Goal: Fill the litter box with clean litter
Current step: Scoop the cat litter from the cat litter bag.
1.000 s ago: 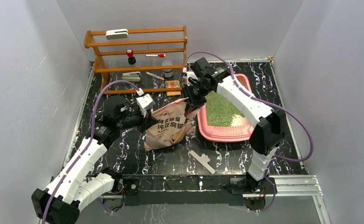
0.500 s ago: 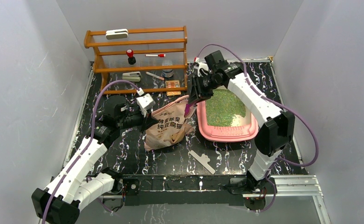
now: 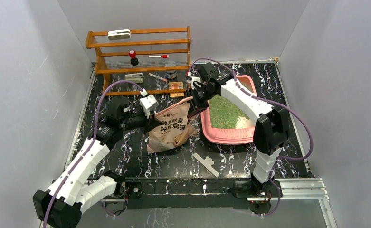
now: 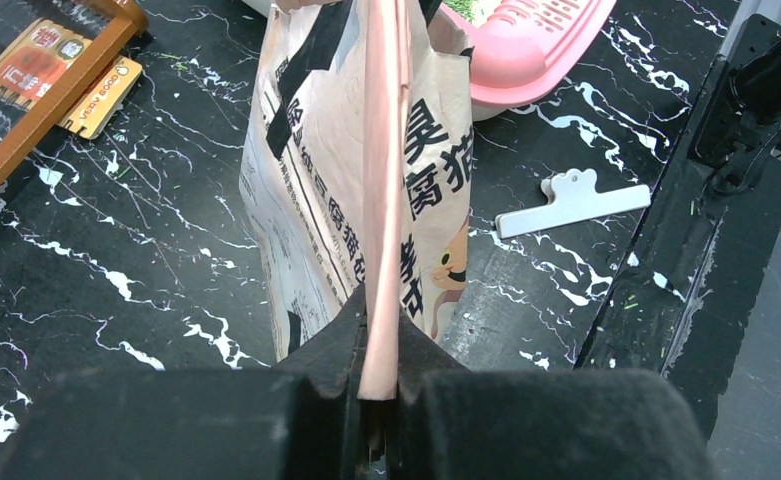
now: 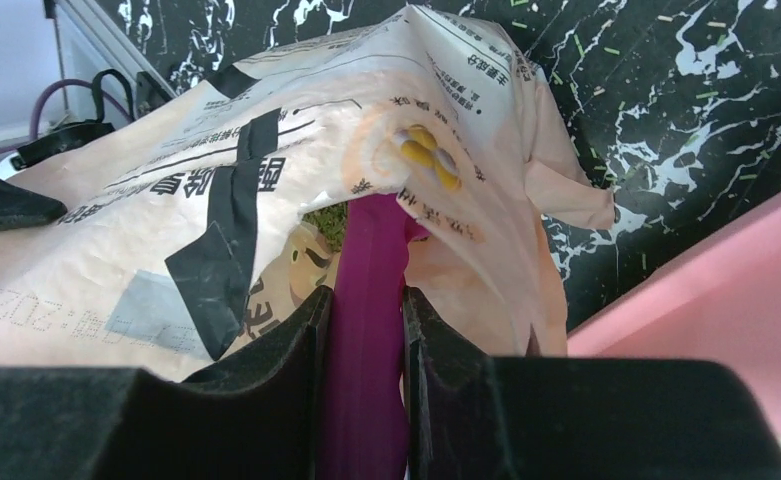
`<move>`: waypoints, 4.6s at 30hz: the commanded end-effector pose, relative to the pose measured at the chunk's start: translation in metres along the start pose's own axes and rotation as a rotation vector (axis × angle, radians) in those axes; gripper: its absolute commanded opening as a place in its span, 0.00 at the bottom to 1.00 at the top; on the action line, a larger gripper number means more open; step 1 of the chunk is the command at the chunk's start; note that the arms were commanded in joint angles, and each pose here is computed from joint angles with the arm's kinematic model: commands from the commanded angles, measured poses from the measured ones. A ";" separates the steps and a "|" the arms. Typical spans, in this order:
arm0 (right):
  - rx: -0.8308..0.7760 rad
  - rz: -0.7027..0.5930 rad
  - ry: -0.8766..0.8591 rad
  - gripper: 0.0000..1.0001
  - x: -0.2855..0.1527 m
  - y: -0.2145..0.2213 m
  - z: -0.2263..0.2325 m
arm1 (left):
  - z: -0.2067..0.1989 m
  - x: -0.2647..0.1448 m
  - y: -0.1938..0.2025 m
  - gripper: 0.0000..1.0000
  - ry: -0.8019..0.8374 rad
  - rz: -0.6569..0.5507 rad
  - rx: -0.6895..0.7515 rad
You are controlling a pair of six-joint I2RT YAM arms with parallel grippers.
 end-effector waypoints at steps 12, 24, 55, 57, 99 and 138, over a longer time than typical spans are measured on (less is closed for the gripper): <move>0.063 -0.043 -0.519 0.00 -0.030 -0.001 0.031 | 0.009 -0.006 -0.043 0.00 -0.019 -0.121 0.094; 0.159 -0.130 -0.723 0.00 -0.062 0.007 0.011 | 0.007 -0.005 -0.047 0.16 -0.006 -0.150 0.080; 0.359 -0.225 -0.483 0.00 -0.102 0.019 -0.067 | 0.003 0.000 -0.062 0.00 0.062 -0.216 0.073; 0.347 -0.217 -0.434 0.00 -0.101 0.019 -0.068 | 0.004 0.000 -0.063 0.00 0.063 -0.215 0.073; 0.209 -0.095 -0.732 0.00 -0.074 0.001 -0.015 | 0.008 -0.002 -0.052 0.00 0.009 -0.167 0.080; 0.351 -0.126 -0.769 0.00 -0.086 0.028 -0.052 | 0.013 0.002 -0.061 0.00 -0.002 -0.202 0.074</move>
Point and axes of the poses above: each gripper's point midway between its finger pads, its own x axis out along the fingers, its own z axis along the line the jaws close on, y = z × x, the point moved 4 cm from there along -x, back along the fingers, and after that the axes turned 12 degrees about x, right-handed, at the moved point
